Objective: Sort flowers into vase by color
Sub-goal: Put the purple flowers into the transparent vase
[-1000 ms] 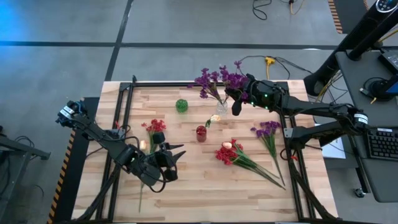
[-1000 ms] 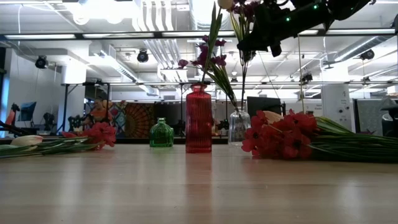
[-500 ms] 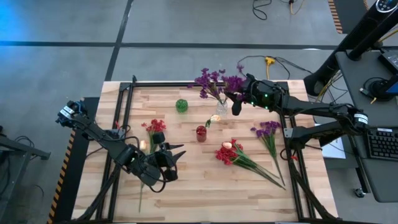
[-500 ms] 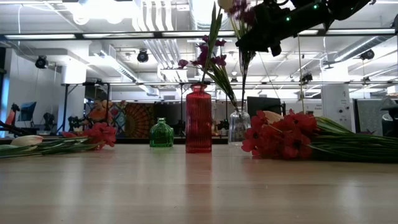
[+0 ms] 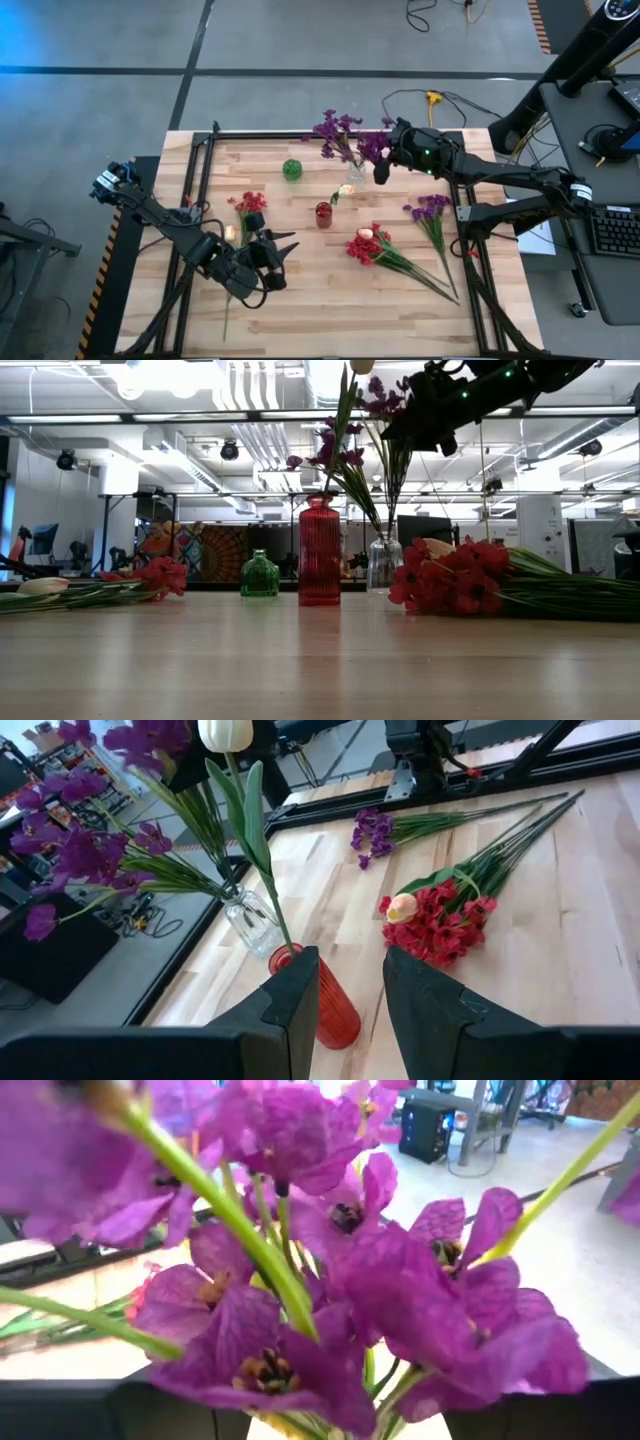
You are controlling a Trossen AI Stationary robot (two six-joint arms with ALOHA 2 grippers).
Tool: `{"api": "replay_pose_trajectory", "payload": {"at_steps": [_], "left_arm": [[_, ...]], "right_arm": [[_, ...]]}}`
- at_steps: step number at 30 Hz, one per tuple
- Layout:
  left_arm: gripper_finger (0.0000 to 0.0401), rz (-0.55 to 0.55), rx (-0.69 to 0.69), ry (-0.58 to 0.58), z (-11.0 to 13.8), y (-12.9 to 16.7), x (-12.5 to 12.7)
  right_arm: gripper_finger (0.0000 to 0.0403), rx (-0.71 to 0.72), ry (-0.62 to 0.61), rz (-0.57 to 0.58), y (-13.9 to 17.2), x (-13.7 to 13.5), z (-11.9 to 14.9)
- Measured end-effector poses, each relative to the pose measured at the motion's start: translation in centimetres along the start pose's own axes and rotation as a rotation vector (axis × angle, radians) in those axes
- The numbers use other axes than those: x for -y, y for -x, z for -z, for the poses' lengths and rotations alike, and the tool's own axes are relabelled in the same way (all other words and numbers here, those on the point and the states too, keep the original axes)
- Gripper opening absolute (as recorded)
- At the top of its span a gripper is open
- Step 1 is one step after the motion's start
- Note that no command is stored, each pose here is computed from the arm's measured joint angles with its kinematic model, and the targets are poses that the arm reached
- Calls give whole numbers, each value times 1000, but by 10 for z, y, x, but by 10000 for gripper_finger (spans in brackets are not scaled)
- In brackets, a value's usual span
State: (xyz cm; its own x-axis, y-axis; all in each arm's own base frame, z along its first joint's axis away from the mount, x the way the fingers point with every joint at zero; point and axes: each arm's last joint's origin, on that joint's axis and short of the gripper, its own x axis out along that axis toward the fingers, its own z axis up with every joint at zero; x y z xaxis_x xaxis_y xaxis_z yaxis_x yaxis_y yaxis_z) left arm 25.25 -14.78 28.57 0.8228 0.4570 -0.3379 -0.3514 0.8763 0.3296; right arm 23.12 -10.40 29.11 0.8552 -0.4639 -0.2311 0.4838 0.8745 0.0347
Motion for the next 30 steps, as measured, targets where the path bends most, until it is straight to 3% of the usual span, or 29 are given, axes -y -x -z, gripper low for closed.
{"api": "replay_pose_trajectory", "payload": {"at_steps": [17,30], "left_arm": [[97,-9,-99,106,14,1,-4],[97,70,-327,238,33,4,-8]], "right_arm": [[331,-10,-12,-1,17,1,-8],[341,-31,-3,-1,25,1,-25]]}}
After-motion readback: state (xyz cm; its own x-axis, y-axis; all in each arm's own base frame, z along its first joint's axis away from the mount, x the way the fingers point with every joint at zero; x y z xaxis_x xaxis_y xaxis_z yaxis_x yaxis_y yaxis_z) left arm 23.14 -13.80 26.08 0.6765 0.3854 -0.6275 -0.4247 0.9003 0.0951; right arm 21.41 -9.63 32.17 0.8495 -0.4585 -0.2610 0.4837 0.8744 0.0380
